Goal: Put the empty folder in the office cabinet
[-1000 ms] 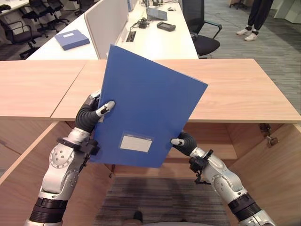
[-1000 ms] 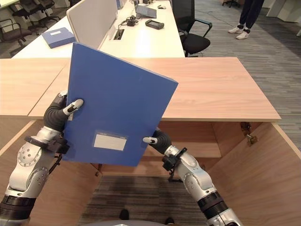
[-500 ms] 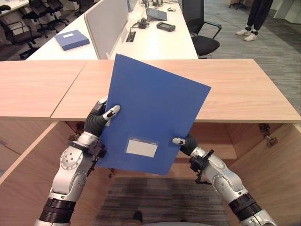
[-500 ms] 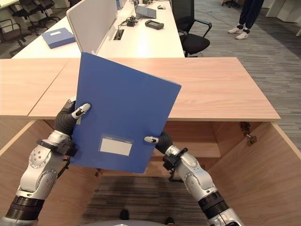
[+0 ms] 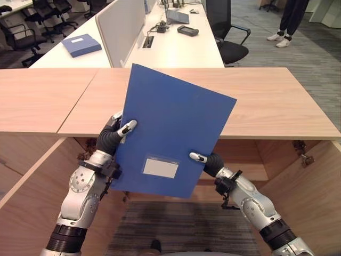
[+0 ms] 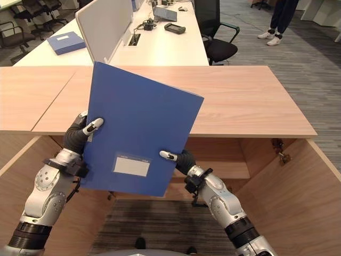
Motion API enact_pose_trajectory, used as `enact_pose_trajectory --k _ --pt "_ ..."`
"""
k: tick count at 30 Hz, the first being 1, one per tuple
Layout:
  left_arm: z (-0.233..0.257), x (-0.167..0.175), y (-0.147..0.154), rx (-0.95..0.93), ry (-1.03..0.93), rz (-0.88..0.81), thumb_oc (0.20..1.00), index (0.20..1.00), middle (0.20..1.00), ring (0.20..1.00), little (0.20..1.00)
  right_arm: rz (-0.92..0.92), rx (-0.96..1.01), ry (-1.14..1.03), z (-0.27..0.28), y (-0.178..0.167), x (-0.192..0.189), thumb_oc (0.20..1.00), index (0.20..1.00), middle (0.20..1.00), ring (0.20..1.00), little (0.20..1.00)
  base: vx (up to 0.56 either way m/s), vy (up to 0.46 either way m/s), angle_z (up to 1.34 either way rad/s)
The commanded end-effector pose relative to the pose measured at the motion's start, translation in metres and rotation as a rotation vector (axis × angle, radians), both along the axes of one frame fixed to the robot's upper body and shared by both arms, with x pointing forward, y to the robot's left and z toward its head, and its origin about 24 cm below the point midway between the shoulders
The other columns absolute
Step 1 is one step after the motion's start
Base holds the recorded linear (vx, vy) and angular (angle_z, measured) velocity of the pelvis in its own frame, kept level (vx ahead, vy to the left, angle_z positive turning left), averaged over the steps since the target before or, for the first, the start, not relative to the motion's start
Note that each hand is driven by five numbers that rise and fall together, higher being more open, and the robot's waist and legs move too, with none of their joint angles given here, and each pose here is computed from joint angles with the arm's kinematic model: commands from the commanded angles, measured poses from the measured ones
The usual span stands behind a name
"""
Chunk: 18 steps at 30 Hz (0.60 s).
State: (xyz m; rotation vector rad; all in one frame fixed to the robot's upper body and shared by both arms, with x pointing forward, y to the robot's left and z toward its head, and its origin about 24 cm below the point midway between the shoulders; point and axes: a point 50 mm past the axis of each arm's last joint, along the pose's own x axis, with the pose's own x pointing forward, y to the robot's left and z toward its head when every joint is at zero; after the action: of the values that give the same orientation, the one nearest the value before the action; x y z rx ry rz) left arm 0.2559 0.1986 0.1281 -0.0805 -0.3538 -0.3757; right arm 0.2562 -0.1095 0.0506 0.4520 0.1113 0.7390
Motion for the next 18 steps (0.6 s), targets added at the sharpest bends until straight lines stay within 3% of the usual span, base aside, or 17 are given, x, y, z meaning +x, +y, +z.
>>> enact_pose_trajectory --k 1,5,6,7,8,9,11,12,15,17,18 --pt "0.019 0.010 -0.023 -0.052 -0.100 -0.089 0.200 0.200 0.200 0.200 0.200 0.215 0.135 -0.178 0.041 0.049 0.000 0.200 0.200 0.200 0.200 0.200 0.00 0.000 0.00" --pt "0.019 0.008 -0.019 -0.053 -0.105 -0.068 0.200 0.200 0.200 0.200 0.200 0.212 0.121 -0.177 0.039 0.046 0.001 0.200 0.200 0.200 0.200 0.200 0.00 0.000 0.00" --pt "0.019 0.008 -0.019 -0.053 -0.105 -0.068 0.260 0.260 0.260 0.260 0.260 0.212 0.120 -0.177 0.039 0.046 0.000 0.200 0.200 0.200 0.200 0.200 0.00 0.000 0.00" --pt "0.020 0.007 -0.013 -0.039 -0.114 -0.043 0.627 0.627 0.627 0.627 0.627 0.204 0.022 -0.212 0.036 0.037 0.002 0.200 0.200 0.200 0.200 0.200 0.00 0.000 0.00" --pt "0.020 0.007 -0.013 -0.039 -0.114 -0.043 0.711 0.711 0.711 0.711 0.711 0.204 0.021 -0.212 0.036 0.037 0.002 0.200 0.200 0.200 0.200 0.200 0.00 0.000 0.00" --pt "0.020 0.006 -0.010 -0.027 -0.114 -0.032 1.000 1.000 1.000 1.000 1.000 0.185 -0.039 -0.237 0.036 0.029 0.004 0.200 0.200 0.200 0.200 0.200 0.00 0.000 0.00" --pt "0.017 0.003 -0.006 -0.019 -0.106 -0.013 1.000 1.000 1.000 1.000 1.000 0.161 -0.111 -0.253 0.034 0.018 0.006 0.200 0.200 0.200 0.200 0.200 0.02 -0.005 0.00" --pt "0.010 -0.001 0.005 -0.012 -0.092 0.047 1.000 1.000 1.000 1.000 1.000 0.074 -0.245 -0.279 0.028 -0.003 0.010 0.200 0.200 0.200 0.200 0.200 0.00 0.000 0.00" --pt "0.007 -0.006 0.014 0.012 -0.090 0.091 1.000 1.000 1.000 1.000 1.000 0.046 -0.346 -0.325 0.029 -0.015 0.010 0.200 0.200 0.200 0.200 0.200 0.00 0.000 0.00" --pt "-0.010 -0.014 0.031 0.028 -0.037 0.196 1.000 1.000 1.000 1.000 1.000 -0.174 -0.452 -0.448 0.044 -0.043 0.013 0.200 0.200 0.200 0.200 0.200 0.00 0.000 0.00" --pt "-0.010 -0.014 0.030 0.028 -0.036 0.195 1.000 1.000 1.000 1.000 1.000 -0.176 -0.453 -0.448 0.044 -0.043 0.013 0.200 0.200 0.200 0.200 0.200 0.00 0.000 0.00"
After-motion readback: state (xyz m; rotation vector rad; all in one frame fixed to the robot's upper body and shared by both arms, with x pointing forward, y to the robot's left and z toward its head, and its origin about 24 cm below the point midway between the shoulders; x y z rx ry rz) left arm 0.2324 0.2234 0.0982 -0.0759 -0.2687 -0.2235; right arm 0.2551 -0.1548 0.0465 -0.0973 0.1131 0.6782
